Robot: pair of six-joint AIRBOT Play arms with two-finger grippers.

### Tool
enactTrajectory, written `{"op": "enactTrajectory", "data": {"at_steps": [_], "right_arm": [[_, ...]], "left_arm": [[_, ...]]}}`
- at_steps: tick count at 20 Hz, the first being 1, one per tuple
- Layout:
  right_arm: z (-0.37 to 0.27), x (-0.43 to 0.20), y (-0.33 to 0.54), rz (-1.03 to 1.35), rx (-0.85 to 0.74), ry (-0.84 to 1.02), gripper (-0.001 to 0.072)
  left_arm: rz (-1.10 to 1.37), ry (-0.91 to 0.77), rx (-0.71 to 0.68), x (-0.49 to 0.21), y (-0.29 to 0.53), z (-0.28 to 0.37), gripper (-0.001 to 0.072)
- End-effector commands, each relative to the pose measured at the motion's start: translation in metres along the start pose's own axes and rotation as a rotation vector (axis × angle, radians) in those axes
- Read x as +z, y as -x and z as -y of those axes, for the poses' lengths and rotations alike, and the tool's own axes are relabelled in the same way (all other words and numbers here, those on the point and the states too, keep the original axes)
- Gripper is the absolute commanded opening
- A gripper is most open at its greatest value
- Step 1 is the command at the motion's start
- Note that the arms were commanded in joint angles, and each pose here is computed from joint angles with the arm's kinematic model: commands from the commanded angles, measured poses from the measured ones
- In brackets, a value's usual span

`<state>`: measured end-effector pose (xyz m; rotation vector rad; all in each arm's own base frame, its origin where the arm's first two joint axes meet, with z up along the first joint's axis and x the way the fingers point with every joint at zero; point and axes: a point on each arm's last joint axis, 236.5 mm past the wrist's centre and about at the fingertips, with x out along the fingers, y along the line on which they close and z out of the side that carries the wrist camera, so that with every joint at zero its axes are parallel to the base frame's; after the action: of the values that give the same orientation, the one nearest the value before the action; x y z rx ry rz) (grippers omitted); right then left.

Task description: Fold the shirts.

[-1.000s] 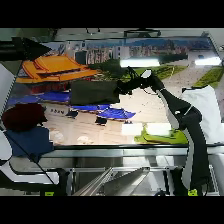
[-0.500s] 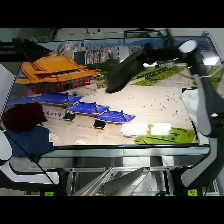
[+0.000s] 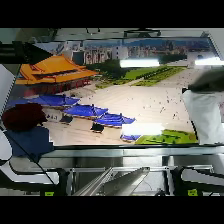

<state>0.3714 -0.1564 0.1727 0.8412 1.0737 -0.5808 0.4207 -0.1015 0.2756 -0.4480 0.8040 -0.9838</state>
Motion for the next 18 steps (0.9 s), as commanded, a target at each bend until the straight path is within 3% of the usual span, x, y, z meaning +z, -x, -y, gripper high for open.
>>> {"op": "enactTrajectory", "data": {"at_steps": [1, 6, 10, 11, 12, 13, 15, 18], "right_arm": [[0.133, -0.031, 0.012, -0.046, -0.392, -0.146, 0.0017], [0.19, -0.079, -0.019, -0.215, -0.483, -0.134, 0.0019], [0.202, -0.083, -0.042, -0.234, -0.492, -0.074, 0.003], [0.203, -0.084, -0.044, -0.238, -0.493, -0.073, 0.0154], [0.203, -0.084, -0.044, -0.246, -0.491, -0.057, 0.054], [0.202, -0.085, -0.043, -0.257, -0.487, -0.023, 0.07], [0.189, -0.072, -0.033, -0.217, -0.451, -0.019, 0.0694], [0.126, -0.037, -0.009, -0.091, -0.267, 0.032, 0.0688]], "left_arm": [[-0.047, -0.004, -0.021, -0.01, -0.003, 0.005, 0.0023], [-0.096, -0.022, -0.049, -0.018, -0.017, 0.018, 0.0023], [-0.129, -0.042, -0.079, -0.023, -0.033, 0.031, 0.0024], [-0.135, -0.047, -0.085, -0.024, -0.036, 0.033, 0.0023], [-0.141, -0.05, -0.091, -0.025, -0.039, 0.036, 0.0023], [-0.142, -0.052, -0.095, -0.025, -0.041, 0.037, 0.0023], [-0.117, -0.053, -0.09, -0.019, -0.043, 0.037, 0.0023], [-0.055, -0.051, -0.069, -0.004, -0.044, 0.032, 0.0022]]}}
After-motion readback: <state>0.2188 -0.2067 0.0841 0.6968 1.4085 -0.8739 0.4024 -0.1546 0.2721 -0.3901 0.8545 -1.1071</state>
